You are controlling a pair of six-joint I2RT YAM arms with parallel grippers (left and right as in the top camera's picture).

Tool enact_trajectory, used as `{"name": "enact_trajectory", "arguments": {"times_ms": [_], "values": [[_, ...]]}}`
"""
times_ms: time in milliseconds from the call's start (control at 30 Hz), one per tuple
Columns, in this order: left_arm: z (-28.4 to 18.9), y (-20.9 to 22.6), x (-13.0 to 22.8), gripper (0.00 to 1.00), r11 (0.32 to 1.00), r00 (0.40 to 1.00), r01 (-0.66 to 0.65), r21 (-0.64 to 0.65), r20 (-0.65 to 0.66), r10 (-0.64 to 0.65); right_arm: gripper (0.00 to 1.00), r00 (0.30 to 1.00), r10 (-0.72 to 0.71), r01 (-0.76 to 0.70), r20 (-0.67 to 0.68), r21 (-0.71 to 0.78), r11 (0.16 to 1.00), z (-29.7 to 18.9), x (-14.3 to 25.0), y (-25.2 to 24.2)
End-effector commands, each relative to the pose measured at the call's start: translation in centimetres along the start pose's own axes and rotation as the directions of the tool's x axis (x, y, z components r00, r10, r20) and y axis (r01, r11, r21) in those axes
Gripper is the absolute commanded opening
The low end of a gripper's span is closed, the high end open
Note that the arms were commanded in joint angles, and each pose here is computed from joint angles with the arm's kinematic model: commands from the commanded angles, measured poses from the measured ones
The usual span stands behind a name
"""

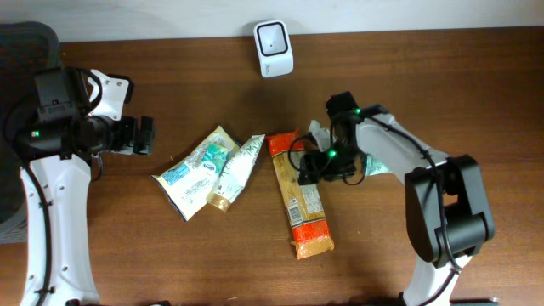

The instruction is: Scan the item barcode

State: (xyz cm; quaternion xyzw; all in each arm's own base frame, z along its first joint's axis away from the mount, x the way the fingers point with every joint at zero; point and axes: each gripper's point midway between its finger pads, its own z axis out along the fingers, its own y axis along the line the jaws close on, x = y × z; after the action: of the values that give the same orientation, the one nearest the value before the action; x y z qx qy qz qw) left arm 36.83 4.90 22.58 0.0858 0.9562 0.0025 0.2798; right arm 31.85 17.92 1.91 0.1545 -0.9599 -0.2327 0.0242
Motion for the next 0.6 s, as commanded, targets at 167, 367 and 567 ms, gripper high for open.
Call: {"name": "enact_trajectory", "arguments": {"times_ms": [167, 367, 567], "values": [[-0.4, 0.0, -0.4, 0.99, 1.0, 1.0, -0.015, 0.004, 0.016, 0.015, 0.7, 1.0, -0.013, 0.012, -0.017, -0.045, 0.999, 5.0, 3.3, 0.1], [-0.4, 0.0, -0.4, 0.99, 1.0, 1.0, -0.015, 0.004, 0.016, 0.015, 0.43, 0.999, 0.02, -0.021, -0.026, -0.044, 0.999, 6.0, 4.6, -0.5], [-0.4, 0.0, -0.4, 0.99, 1.0, 1.0, -0.015, 0.004, 0.016, 0.015, 0.04, 0.999, 0.024, -0.027, -0.033, -0.086, 0.996, 6.1, 5.0, 0.1]]}}
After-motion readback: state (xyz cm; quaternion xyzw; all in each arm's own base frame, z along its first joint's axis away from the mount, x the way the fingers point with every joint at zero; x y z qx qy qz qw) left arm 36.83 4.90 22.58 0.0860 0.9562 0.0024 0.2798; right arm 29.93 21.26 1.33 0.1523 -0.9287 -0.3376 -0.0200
